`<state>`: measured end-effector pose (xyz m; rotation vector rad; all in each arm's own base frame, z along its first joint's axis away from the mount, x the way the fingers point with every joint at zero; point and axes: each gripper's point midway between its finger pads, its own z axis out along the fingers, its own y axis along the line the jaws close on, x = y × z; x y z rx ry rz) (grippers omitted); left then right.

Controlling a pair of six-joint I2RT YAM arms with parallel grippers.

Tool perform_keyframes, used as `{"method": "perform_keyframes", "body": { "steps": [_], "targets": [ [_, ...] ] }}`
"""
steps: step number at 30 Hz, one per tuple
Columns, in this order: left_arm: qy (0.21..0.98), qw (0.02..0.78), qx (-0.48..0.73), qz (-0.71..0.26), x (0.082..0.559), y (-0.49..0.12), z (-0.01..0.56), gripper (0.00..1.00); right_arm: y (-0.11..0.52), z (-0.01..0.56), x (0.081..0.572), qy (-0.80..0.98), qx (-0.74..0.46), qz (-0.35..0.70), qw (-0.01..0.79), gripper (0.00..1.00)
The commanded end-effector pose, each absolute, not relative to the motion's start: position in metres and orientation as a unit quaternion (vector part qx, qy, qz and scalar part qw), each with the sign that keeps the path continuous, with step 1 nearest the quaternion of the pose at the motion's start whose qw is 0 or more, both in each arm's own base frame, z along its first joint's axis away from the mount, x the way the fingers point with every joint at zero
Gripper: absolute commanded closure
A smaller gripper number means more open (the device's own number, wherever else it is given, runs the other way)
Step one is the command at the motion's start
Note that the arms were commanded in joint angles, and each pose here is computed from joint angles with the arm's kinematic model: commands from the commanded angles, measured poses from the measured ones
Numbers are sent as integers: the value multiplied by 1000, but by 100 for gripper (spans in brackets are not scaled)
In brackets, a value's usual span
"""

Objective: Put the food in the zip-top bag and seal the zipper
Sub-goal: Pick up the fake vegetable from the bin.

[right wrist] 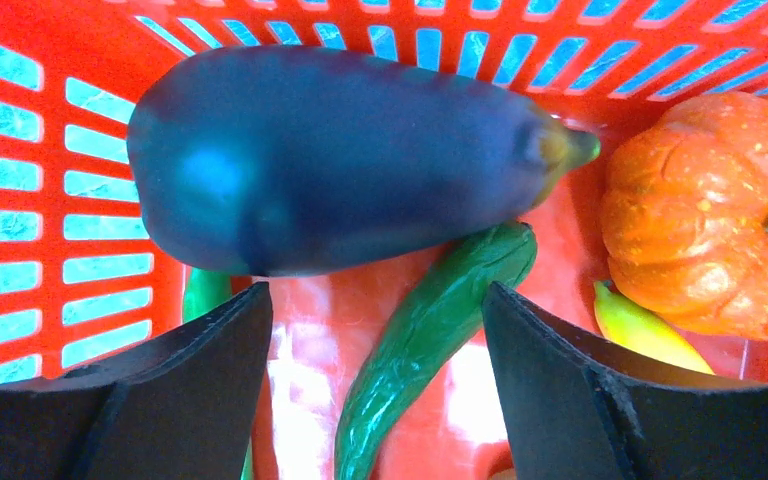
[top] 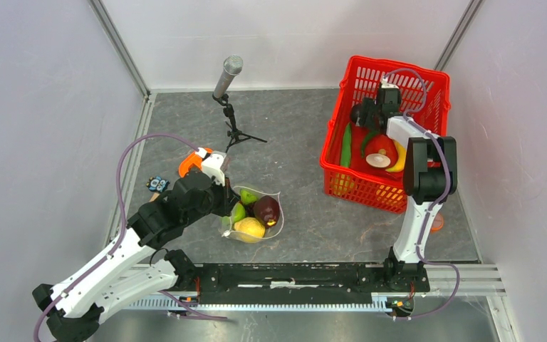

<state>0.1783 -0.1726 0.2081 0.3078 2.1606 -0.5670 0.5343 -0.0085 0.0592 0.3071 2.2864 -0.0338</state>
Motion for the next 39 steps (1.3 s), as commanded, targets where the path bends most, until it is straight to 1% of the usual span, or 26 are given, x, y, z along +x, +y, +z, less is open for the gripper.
{"method": "perform_keyframes", "body": {
  "steps": [1, 3, 5, 8, 11, 15, 20, 23, 24, 27, 28, 29, 32, 33, 37, 39],
  "targets": [
    [856, 445, 113, -238, 182, -174, 217, 96, -17, 113, 532, 886, 112, -29, 449, 18],
    [855, 445, 113, -239, 182, -175, 216, 96, -21, 129, 527, 878, 108, -40, 464, 17],
    [855, 444, 114, -241, 183, -176, 215, 96, -26, 130, 519, 878, 115, -54, 462, 17],
    [856, 442, 115, -243, 183, -178, 216, 96, -34, 107, 505, 892, 134, -76, 424, 17],
    [855, 442, 117, -244, 182, -178, 217, 96, -32, 81, 498, 905, 138, -75, 395, 17],
    [854, 445, 115, -244, 181, -175, 218, 96, -31, 53, 496, 915, 145, -72, 370, 19],
    [854, 447, 113, -242, 180, -173, 219, 96, -30, 31, 500, 925, 145, -74, 344, 20],
    [853, 449, 112, -242, 181, -173, 220, 96, -28, 23, 503, 928, 144, -71, 336, 28],
    [853, 449, 113, -242, 181, -174, 220, 96, -27, 22, 503, 929, 142, -68, 336, 37],
    [854, 446, 115, -242, 182, -176, 220, 96, -24, 24, 502, 928, 138, -58, 342, 56],
    [854, 445, 115, -243, 182, -176, 220, 96, -21, 29, 502, 927, 135, -51, 347, 61],
    [854, 444, 115, -243, 182, -177, 220, 96, -21, 36, 501, 924, 137, -47, 355, 62],
    [854, 444, 114, -245, 181, -177, 220, 96, -15, 70, 501, 905, 137, -25, 402, 82],
    [854, 444, 113, -246, 181, -177, 220, 96, -12, 86, 500, 897, 135, -14, 421, 84],
    [855, 442, 111, -247, 181, -177, 219, 96, 0, 148, 490, 857, 123, 31, 499, 85],
    [855, 442, 111, -247, 181, -178, 218, 96, 6, 168, 481, 840, 122, 52, 526, 85]
  ]
}}
